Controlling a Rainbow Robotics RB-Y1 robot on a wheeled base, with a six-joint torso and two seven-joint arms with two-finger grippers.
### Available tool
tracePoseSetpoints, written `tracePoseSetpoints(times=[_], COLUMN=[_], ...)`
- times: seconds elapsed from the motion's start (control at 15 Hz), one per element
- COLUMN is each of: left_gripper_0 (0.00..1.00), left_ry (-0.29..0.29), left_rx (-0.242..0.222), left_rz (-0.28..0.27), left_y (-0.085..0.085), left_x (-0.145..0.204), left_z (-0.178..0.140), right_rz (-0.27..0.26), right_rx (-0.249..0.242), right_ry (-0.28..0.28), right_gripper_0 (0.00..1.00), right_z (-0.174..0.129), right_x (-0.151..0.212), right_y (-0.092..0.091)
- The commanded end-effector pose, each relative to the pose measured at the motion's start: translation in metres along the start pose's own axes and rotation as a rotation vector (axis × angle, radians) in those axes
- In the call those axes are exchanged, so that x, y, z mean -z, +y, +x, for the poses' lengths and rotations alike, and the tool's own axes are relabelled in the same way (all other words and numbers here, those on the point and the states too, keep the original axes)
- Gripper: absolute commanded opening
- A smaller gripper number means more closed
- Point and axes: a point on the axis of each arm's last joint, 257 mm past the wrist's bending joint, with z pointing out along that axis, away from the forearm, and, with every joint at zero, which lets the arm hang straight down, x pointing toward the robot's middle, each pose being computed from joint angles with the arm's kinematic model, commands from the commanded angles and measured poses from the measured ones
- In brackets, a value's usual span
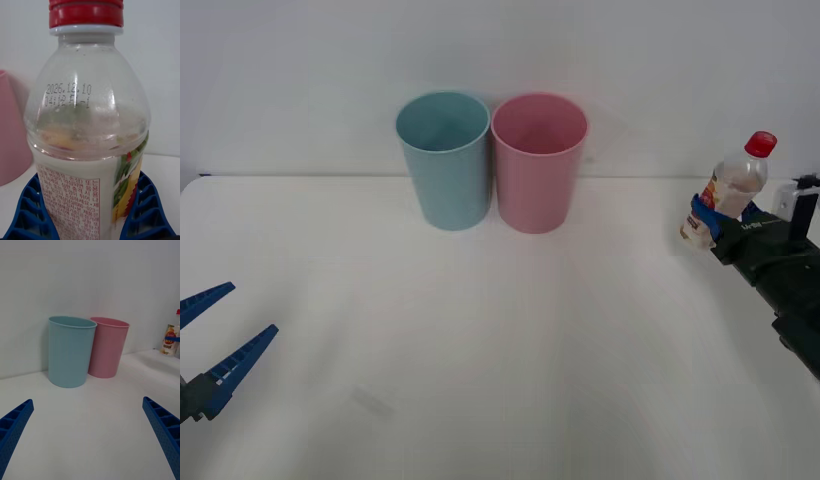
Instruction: Grasp the object on the table and drop it into the matching bin: aluminum can to the light blue bin, PET bottle to the pink bin.
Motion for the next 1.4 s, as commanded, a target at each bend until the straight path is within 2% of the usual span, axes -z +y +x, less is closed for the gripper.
tracePoseSetpoints(times=[0.07, 0.53, 0.73, 0.93, 1.07, 1.13, 1.33, 1.4], left_gripper_0=[1.00, 1.00, 1.00, 1.00, 1.00, 1.00, 1.00, 1.00], left_ry=[0.000, 0.000, 0.000, 0.000, 0.000, 0.000, 0.000, 0.000], left_rx=[0.000, 0.000, 0.000, 0.000, 0.000, 0.000, 0.000, 0.000], left_rz=[0.000, 0.000, 0.000, 0.000, 0.000, 0.000, 0.000, 0.000], left_y=[0.000, 0.000, 0.000, 0.000, 0.000, 0.000, 0.000, 0.000], left_x=[0.000, 0.000, 0.000, 0.000, 0.000, 0.000, 0.000, 0.000], left_z=[0.000, 0.000, 0.000, 0.000, 0.000, 0.000, 0.000, 0.000], right_rz=[-0.037, -0.143, -0.259, -0.342, -0.389, -0.432, -0.515, -0.543], right_rx=[0.031, 0.103, 0.118, 0.123, 0.117, 0.106, 0.139, 0.141], right_ry=[-0.042, -0.162, -0.195, -0.214, -0.211, -0.192, -0.143, -0.121], right_gripper_0=[0.00, 0.00, 0.00, 0.00, 0.00, 0.00, 0.00, 0.00], right_z=[-0.030, -0.110, -0.136, -0.154, -0.161, -0.164, -0.172, -0.170], right_x=[-0.002, 0.002, -0.001, -0.006, -0.010, -0.015, -0.030, -0.034], right_y=[0.011, 0.047, 0.082, 0.105, 0.121, 0.136, 0.170, 0.176])
